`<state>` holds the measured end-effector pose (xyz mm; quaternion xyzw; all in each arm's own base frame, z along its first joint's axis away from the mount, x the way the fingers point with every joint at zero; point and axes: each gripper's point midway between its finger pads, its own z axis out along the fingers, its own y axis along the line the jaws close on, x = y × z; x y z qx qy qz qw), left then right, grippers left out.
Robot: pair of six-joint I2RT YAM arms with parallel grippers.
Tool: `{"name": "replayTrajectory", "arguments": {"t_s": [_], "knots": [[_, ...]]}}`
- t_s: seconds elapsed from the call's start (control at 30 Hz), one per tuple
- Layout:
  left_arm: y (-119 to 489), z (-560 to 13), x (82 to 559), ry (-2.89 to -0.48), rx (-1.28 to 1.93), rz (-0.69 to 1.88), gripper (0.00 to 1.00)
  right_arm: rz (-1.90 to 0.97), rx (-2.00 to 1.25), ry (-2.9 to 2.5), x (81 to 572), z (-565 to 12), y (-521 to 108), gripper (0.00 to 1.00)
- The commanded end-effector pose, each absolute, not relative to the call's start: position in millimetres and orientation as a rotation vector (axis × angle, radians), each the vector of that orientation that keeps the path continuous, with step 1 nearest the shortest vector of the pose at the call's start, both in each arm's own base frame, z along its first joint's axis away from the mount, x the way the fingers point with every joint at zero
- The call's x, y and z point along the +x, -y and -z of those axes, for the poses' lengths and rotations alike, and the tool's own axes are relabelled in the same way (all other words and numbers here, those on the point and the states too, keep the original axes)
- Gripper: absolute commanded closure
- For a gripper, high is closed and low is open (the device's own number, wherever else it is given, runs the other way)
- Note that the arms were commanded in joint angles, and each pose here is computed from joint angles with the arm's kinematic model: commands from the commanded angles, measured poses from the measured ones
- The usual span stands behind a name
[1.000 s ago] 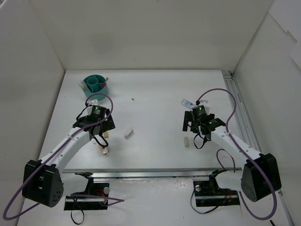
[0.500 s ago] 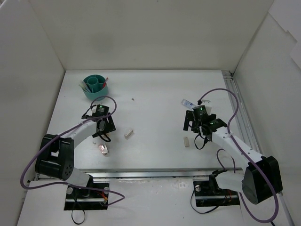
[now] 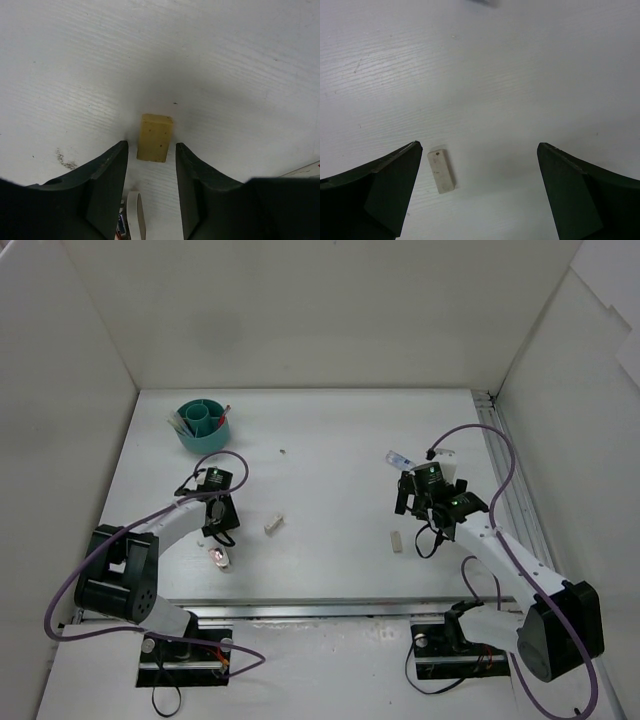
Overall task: Sort the stationery into containers
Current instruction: Pick up the stationery from the center of the board, then place the stationery in the storage box.
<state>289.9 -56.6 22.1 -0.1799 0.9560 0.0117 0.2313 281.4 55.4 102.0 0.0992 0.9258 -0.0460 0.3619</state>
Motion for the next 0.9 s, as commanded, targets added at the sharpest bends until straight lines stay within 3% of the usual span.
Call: {"name": "replayTrajectory", "arguments": {"t_s": [0.0,0.1,0.2,0.27,0.37,0.57,0.87], "knots": [[54,-32,297,-2.603,-0.504,-0.042,0.63,0.149,0.307,-2.279,289,-130,-46,0.02],[56,-34,299,-2.594,-0.497,-0.03,0.73,0.154,0.309,-2.261,289,-134,-43,0.02],[57,-42,305,-2.578,-0.475,-0.015,0.93,0.15,0.312,-2.256,288,-136,-43,0.02],[58,-53,313,-2.545,-0.451,-0.002,1.0,0.148,0.311,-2.252,289,-137,-44,0.02],[58,-95,335,-2.419,-0.398,0.018,1.0,0.154,0.306,-2.247,291,-139,-43,0.02],[59,-232,404,-2.073,-0.25,0.065,1.0,0.191,0.275,-2.243,300,-146,-42,0.02],[20,-303,516,-1.926,-0.189,0.024,1.0,0.32,0.227,-2.229,330,-160,-38,0.02]]}}
